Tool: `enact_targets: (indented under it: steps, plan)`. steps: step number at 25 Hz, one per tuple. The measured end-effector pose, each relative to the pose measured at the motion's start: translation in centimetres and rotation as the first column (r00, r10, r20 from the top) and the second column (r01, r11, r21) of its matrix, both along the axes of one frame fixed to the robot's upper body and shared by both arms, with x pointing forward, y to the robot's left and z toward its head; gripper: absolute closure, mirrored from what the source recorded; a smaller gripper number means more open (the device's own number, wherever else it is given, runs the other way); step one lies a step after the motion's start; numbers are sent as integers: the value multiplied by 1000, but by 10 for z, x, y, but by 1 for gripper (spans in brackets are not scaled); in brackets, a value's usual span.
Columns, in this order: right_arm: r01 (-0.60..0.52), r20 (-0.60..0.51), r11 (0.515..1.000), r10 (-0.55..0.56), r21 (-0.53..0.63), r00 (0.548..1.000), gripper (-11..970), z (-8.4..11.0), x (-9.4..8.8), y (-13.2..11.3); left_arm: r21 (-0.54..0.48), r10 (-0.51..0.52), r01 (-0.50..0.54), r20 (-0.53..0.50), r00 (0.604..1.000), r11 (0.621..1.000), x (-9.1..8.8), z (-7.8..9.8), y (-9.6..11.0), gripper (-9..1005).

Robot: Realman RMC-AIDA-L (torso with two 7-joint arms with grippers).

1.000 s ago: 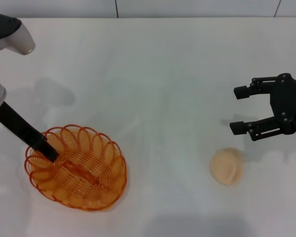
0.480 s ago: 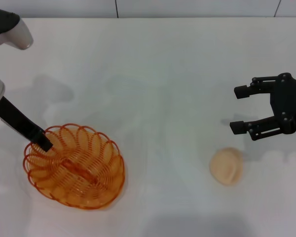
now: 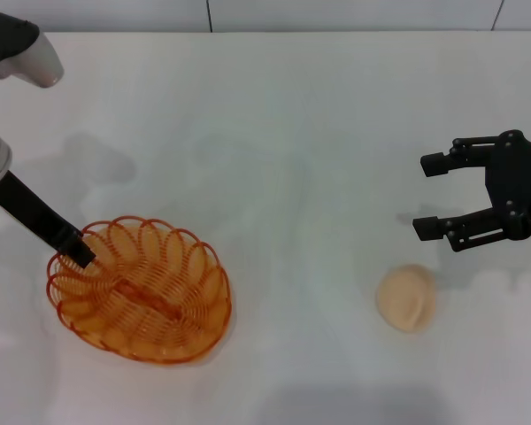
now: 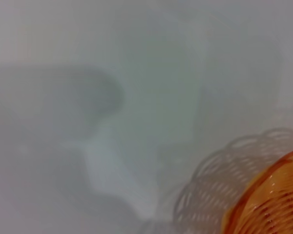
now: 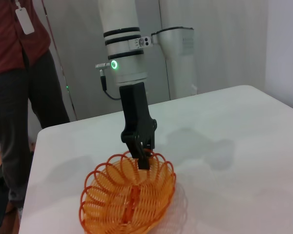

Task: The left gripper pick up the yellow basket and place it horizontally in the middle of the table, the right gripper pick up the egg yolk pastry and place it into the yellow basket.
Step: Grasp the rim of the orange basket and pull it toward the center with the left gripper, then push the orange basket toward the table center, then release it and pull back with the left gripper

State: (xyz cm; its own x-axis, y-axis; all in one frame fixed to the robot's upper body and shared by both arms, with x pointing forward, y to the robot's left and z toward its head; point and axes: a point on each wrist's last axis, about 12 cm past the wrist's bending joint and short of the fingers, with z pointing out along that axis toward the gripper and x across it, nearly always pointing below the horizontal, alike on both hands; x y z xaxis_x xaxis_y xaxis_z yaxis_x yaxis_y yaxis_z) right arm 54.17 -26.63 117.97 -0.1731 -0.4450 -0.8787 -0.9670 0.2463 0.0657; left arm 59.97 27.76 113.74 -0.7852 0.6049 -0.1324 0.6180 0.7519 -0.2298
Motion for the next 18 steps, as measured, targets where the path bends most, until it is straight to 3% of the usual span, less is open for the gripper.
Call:
enact_targets:
  steps: [7,11,18]
  plan:
    - [-1,9,1000,1,-1,1000,99,0,0,0,-27,13,-12,26,1000,1000,3,7,1,845]
    - [18,20,1000,-18,-1,1000,99,0,2,-1,-145,108,-100,50,993,984,8,24,3,867]
    - [54,33,999,-54,8,998,99,2,5,-7,-220,263,-254,12,965,942,18,41,-1,907]
